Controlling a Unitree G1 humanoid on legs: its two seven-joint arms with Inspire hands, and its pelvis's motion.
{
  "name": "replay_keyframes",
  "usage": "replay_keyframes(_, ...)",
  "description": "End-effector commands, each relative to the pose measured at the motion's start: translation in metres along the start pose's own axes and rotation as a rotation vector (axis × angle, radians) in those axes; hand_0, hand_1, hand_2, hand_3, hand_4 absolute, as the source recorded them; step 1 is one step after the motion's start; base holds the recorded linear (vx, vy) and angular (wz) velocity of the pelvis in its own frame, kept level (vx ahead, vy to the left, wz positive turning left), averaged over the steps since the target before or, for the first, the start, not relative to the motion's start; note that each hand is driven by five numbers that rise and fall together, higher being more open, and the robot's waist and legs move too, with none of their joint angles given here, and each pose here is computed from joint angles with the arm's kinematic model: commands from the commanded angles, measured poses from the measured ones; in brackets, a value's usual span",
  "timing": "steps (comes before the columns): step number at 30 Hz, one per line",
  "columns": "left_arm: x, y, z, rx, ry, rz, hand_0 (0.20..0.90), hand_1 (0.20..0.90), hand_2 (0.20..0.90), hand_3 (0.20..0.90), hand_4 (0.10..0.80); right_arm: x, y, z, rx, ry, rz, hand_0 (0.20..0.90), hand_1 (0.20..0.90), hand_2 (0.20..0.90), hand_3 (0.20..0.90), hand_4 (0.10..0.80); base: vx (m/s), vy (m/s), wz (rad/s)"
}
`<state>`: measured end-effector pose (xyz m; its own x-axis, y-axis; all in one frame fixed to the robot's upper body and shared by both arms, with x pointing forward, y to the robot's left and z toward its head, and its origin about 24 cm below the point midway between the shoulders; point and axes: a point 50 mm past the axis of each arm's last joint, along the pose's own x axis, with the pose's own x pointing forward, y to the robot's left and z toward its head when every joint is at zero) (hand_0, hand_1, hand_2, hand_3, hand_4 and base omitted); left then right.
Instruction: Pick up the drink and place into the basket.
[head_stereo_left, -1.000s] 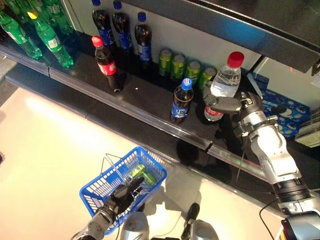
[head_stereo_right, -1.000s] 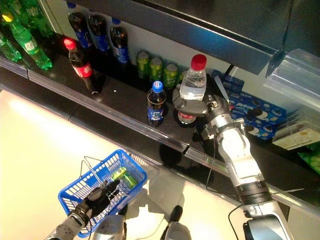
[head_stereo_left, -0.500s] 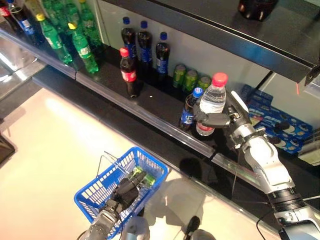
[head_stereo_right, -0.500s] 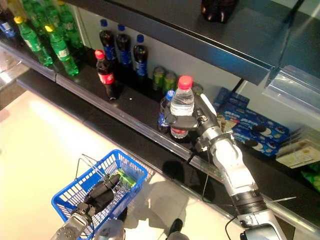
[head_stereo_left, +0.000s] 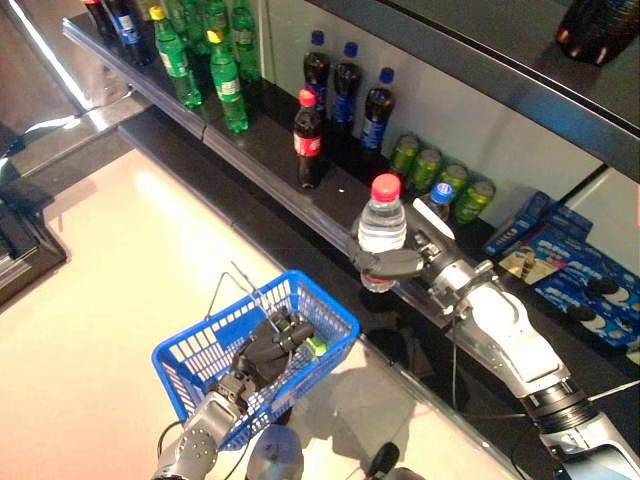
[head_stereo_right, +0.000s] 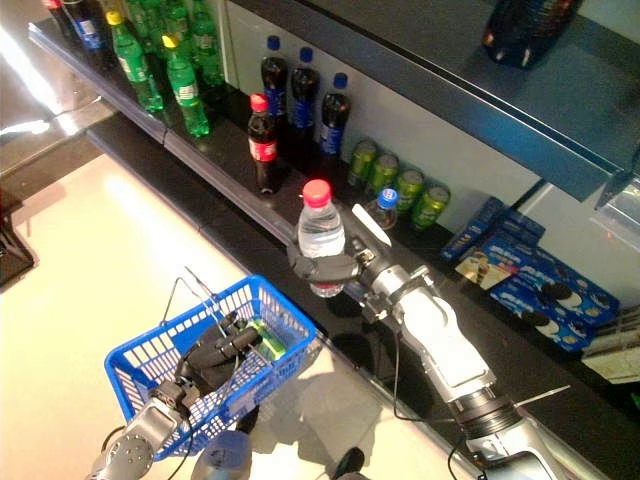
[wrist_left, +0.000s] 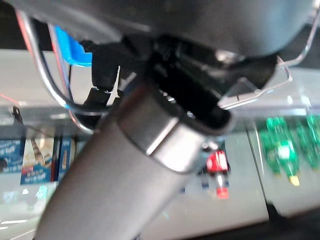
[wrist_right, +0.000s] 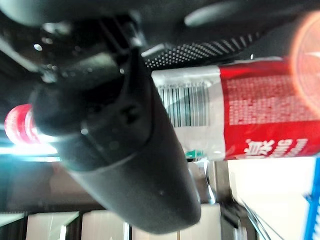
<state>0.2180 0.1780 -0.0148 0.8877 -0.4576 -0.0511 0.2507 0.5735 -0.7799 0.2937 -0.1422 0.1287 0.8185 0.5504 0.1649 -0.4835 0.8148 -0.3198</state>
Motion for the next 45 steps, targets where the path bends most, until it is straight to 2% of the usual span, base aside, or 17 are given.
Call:
replay_keyframes(1,0.040,-0.077,0.045,0.075,-0.236,-0.452,0.300,0.300,0.300,0.200,0.100,0.013,0.010,0.053,0.001,-0.313,0.023,0.300,0.300,0.300,0.200,0.100,0.006,-0.042,0.07)
replay_keyframes(18,0.030,-0.150,0.063,0.245,-0.209,-0.827,0.300,0.300,0.300,0.200,0.100,0.026,0.052,0.043,0.088,-0.291,0.075,0.300,0.300,0.300,0.200,0.100,0.007,-0.038,0.05)
replay_keyframes(45,0.013,-0.206,0.053,0.310,-0.101,-1.226,0.300,0.300,0.300,0.200,0.100,0.032,0.081,0.029,0.086,-0.226,0.178,0.300,0.300,0.300,0.200,0.100,0.000,-0.003,0.02)
